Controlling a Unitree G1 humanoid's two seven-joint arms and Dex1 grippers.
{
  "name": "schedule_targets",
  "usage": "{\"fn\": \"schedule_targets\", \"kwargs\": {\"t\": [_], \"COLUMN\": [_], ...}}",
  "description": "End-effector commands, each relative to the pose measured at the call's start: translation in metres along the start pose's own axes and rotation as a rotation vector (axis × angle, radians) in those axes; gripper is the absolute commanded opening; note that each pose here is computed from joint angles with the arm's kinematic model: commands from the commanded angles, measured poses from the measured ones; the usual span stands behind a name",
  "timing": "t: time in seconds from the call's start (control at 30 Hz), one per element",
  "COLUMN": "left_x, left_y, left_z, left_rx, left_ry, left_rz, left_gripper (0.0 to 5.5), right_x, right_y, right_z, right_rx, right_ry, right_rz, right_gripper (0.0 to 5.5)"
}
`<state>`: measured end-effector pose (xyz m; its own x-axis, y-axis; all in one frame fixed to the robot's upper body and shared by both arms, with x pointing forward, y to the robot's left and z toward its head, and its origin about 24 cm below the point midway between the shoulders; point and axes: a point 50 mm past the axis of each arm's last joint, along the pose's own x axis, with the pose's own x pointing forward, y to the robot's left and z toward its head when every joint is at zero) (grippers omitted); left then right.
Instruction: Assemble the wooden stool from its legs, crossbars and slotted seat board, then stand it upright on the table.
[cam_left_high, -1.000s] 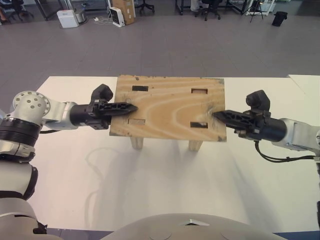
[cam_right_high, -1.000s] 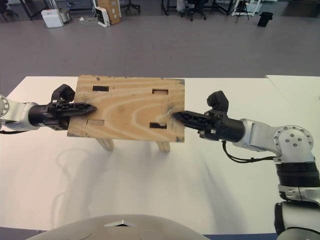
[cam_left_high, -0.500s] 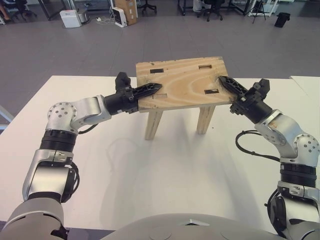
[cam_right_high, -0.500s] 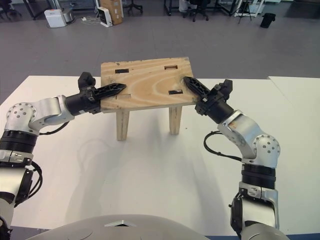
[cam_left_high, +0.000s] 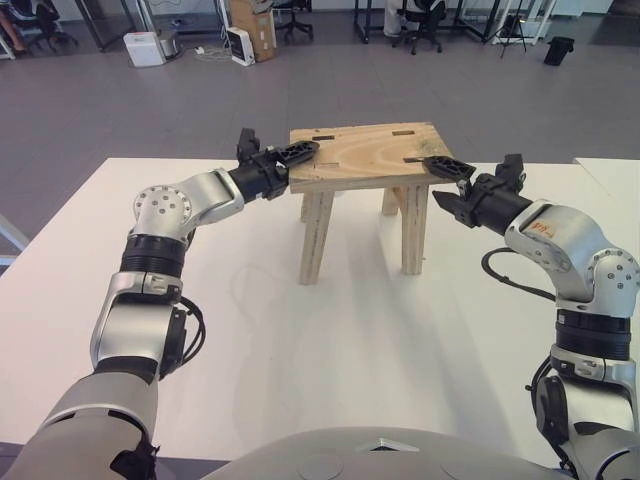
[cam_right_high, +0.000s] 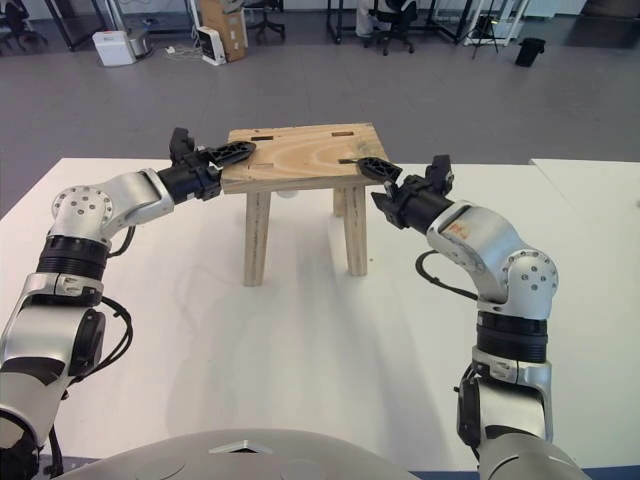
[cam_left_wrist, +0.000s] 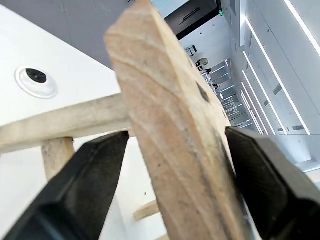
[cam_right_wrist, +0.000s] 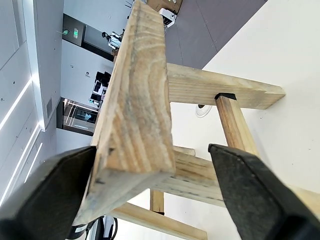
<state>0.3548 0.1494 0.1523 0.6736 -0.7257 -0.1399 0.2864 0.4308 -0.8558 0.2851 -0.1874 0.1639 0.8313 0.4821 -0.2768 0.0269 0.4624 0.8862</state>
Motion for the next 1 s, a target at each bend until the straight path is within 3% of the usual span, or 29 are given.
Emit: {"fn": "schedule_targets", "kwargs": {"t": [0.03, 0.13, 0.37, 0.53, 0.63, 0.77, 1.0], "left_x": [-0.027, -0.034, -0.066, -0.079, -0.088, -0.093, -0.092], "left_y": [0.063, 0.045, 0.042, 0.026, 0.052, 0.081, 0.107], "left_z": [-0.015, 0.005, 0.019, 0.031, 0.011, -0.017, -0.042], "left_rx": [0.046, 0.123, 0.181, 0.317, 0.447, 0.429, 0.558], "left_ry": [0.04, -0.07, -0.173, -0.41, -0.393, -0.471, -0.503], "left_rz": [0.285, 0.202, 0.196, 0.073, 0.186, 0.261, 0.425], "left_gripper": [3.48, 3.48, 3.48, 3.48, 3.48, 3.48, 3.48], "right_x": [-0.014, -0.029, -0.056, -0.063, -0.055, -0.043, -0.032], "right_y": [-0.006, 0.004, -0.03, -0.047, -0.078, -0.101, -0.116], "right_z": [-0.015, -0.015, 0.011, 0.011, 0.011, -0.001, -0.006], "right_rx": [-0.074, -0.157, -0.147, -0.174, -0.289, -0.498, -0.635], "right_ry": [0.085, 0.089, 0.015, -0.044, -0.117, -0.224, -0.347], "right_rz": [0.148, 0.277, 0.115, 0.07, -0.135, -0.277, -0.374], "right_gripper": [4.12, 4.12, 4.12, 4.12, 4.12, 4.12, 4.12]}}
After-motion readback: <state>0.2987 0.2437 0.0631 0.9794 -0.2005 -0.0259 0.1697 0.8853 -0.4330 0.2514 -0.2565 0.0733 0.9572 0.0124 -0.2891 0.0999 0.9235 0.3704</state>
